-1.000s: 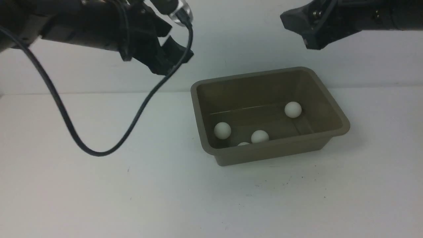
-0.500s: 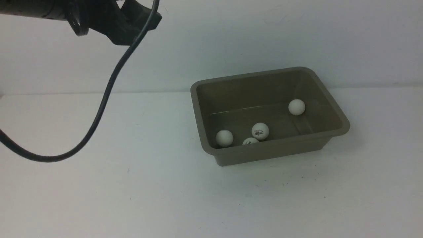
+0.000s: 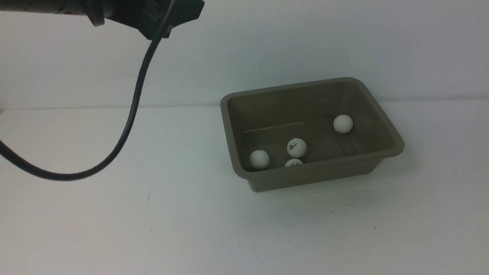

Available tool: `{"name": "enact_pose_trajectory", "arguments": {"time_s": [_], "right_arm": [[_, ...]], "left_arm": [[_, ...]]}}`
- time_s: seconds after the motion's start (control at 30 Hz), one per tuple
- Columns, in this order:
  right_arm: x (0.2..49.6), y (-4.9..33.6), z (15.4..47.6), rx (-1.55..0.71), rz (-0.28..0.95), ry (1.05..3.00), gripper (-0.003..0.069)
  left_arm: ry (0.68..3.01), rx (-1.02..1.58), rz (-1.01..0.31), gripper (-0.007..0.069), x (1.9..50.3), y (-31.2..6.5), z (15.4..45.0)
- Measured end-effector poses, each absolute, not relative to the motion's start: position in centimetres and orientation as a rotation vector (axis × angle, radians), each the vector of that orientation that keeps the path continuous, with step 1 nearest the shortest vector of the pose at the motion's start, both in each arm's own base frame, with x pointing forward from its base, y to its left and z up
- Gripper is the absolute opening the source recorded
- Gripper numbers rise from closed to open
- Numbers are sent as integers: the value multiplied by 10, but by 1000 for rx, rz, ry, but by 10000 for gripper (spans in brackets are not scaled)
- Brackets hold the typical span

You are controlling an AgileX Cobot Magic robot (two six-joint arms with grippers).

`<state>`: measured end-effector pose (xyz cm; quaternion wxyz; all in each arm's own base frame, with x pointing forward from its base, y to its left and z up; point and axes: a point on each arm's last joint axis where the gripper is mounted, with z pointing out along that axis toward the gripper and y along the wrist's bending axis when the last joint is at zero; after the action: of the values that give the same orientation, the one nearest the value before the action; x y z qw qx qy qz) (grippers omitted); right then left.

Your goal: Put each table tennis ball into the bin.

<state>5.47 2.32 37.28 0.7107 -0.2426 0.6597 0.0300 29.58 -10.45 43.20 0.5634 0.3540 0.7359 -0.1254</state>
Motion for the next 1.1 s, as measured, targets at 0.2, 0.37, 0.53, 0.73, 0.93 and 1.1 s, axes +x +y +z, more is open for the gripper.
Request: {"name": "enact_pose_trajectory", "arguments": {"time_s": [0.2,0.37,0.53,0.73,0.93,1.1], "right_arm": [[70,29,331,-502,65,1392,501],[75,30,305,-519,64,1442,501],[78,32,277,-545,62,1517,501],[79,32,234,-590,59,1641,501],[76,31,211,-626,78,1789,501],[74,29,205,-532,134,1898,501]], "left_arm": [[1732,835,-307,531,295,-105,432],[1728,817,-336,531,295,-106,433],[1726,810,-350,531,295,-107,434],[1725,809,-352,531,295,-107,434],[1729,814,-372,531,294,-108,433],[1738,826,-398,531,292,-109,433]]}}
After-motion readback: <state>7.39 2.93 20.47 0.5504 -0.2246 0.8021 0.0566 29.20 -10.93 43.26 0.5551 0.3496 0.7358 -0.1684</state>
